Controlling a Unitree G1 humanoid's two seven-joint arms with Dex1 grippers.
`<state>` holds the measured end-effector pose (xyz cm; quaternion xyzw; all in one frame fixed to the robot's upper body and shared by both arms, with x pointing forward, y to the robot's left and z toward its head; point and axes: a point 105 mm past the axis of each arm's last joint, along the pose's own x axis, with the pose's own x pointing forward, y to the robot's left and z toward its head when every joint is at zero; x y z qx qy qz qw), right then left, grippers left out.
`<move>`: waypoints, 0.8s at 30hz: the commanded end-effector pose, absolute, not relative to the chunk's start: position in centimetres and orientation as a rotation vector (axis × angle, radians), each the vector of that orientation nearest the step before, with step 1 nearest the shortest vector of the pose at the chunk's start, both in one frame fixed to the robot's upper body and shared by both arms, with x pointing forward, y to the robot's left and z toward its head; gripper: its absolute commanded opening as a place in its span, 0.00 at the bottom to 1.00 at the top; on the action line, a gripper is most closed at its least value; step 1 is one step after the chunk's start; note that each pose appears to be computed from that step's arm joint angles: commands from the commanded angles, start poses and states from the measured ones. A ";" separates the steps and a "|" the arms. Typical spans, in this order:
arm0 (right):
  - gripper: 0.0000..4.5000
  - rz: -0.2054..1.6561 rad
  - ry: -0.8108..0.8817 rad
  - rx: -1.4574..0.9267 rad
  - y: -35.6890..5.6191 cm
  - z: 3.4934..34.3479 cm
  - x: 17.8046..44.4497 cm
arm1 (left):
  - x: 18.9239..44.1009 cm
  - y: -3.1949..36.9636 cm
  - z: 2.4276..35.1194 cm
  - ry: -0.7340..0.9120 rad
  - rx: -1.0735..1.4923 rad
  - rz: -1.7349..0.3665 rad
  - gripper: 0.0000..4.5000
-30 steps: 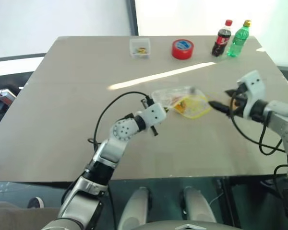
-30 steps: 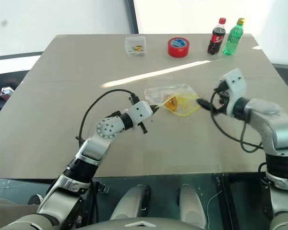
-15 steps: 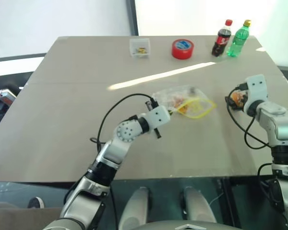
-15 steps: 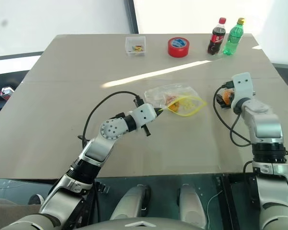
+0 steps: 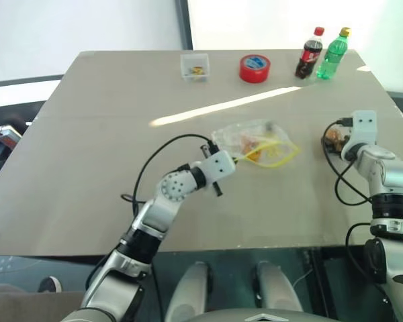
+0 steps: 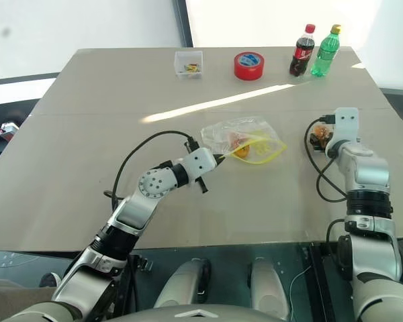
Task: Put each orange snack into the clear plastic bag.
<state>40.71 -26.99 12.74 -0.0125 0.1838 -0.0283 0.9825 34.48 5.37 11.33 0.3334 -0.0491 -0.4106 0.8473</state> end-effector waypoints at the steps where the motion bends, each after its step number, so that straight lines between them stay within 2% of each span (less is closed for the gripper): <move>1: 0.39 -0.034 0.321 -0.030 -26.6 14.2 40.8 | 34.2 5.1 12.9 -0.170 0.708 -0.855 0.00; 4: 0.09 -0.022 0.321 -0.037 -26.5 14.3 40.6 | 34.2 5.0 12.9 -0.170 0.708 -0.858 0.00; 5: 0.03 -0.011 0.317 -0.043 -26.4 14.5 40.6 | 34.3 5.0 12.9 -0.171 0.707 -0.858 0.00; 8: 0.01 0.124 0.239 -0.024 -24.5 16.2 40.4 | 34.3 5.0 13.0 -0.171 0.707 -0.859 0.00; 11: 0.01 0.414 0.134 -0.022 -20.8 18.5 38.6 | 34.3 5.0 12.9 -0.170 0.705 -0.858 0.00; 16: 0.01 0.681 0.087 -0.003 -17.7 19.7 35.5 | 34.4 4.8 12.9 -0.170 0.704 -0.861 0.00; 20: 0.01 0.910 0.138 -0.004 -14.5 18.6 32.3 | 34.4 4.8 12.9 -0.170 0.700 -0.860 0.00; 24: 0.01 0.949 0.182 -0.025 -13.6 17.5 31.7 | 34.5 4.7 13.0 -0.172 0.697 -0.855 0.00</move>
